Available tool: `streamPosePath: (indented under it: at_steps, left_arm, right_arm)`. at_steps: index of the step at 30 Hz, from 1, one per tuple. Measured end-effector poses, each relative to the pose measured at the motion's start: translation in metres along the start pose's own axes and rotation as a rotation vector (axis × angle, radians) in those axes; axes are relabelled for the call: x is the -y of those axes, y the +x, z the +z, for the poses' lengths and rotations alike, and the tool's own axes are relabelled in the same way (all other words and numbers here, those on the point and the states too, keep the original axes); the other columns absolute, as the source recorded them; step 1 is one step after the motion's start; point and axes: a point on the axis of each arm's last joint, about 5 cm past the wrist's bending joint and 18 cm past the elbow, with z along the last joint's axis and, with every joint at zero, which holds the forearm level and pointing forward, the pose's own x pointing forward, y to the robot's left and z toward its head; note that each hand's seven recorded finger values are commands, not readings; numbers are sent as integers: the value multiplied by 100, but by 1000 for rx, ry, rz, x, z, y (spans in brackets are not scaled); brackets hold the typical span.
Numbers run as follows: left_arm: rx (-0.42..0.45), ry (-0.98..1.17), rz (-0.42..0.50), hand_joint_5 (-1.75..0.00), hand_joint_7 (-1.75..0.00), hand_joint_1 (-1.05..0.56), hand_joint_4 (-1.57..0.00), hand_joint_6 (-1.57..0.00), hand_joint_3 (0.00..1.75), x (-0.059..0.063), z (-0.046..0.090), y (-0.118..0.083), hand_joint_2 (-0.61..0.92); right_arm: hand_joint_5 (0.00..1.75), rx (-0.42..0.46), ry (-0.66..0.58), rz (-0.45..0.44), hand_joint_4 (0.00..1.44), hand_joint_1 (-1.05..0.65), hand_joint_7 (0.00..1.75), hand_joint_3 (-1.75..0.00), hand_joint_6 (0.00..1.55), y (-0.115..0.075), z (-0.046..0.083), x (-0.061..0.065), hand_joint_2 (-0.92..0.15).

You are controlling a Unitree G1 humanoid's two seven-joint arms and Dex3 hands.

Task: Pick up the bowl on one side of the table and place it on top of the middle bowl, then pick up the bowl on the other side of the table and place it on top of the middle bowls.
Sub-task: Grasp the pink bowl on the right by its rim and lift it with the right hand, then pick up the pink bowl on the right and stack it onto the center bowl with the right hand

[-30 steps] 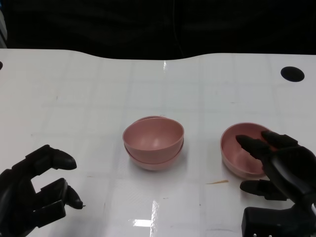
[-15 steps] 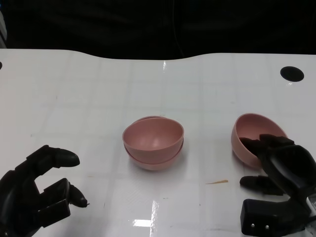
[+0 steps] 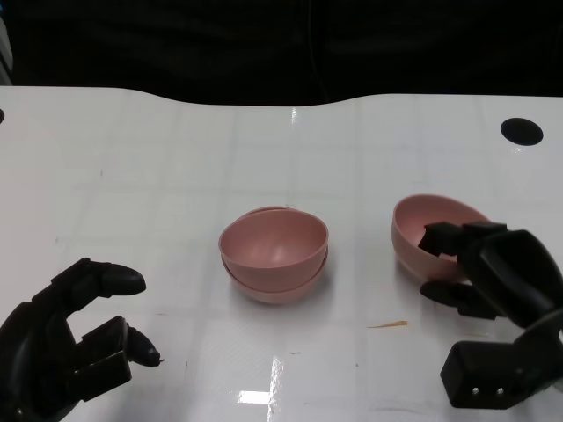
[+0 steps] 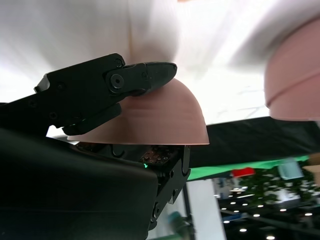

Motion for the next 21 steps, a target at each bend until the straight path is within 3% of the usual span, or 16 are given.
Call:
streamPosePath:
  at_steps: [5, 8, 14, 17, 21]
  left_arm:
    - [2, 2, 0, -175, -175, 29, -55, -25, 138, 1, 0, 1, 92]
    - [2, 6, 8, -175, -175, 29, -55, -25, 136, 1, 1, 2, 92]
    - [2, 7, 12, -175, -175, 30, -54, -24, 136, 2, 2, 3, 92]
    - [4, 8, 9, -175, -175, 30, -53, -23, 136, 2, 3, 3, 92]
    - [6, 7, 10, -175, -175, 31, -53, -23, 137, 2, 3, 4, 92]
  right_arm:
    - [175, 92, -44, 159, 76, -24, 160, -34, 64, 24, 7, 45, -92]
    - [175, 114, -58, 187, 79, -26, 171, -28, 61, 35, 14, 69, -92]
    - [175, 157, -55, 232, 81, -28, 175, -28, 60, 51, 31, 92, -92]
    - [175, 193, -65, 196, 82, -29, 175, -28, 60, 61, 39, 107, -92]
    - [175, 262, -60, 218, 83, -28, 175, -31, 61, 77, 56, 106, -92]
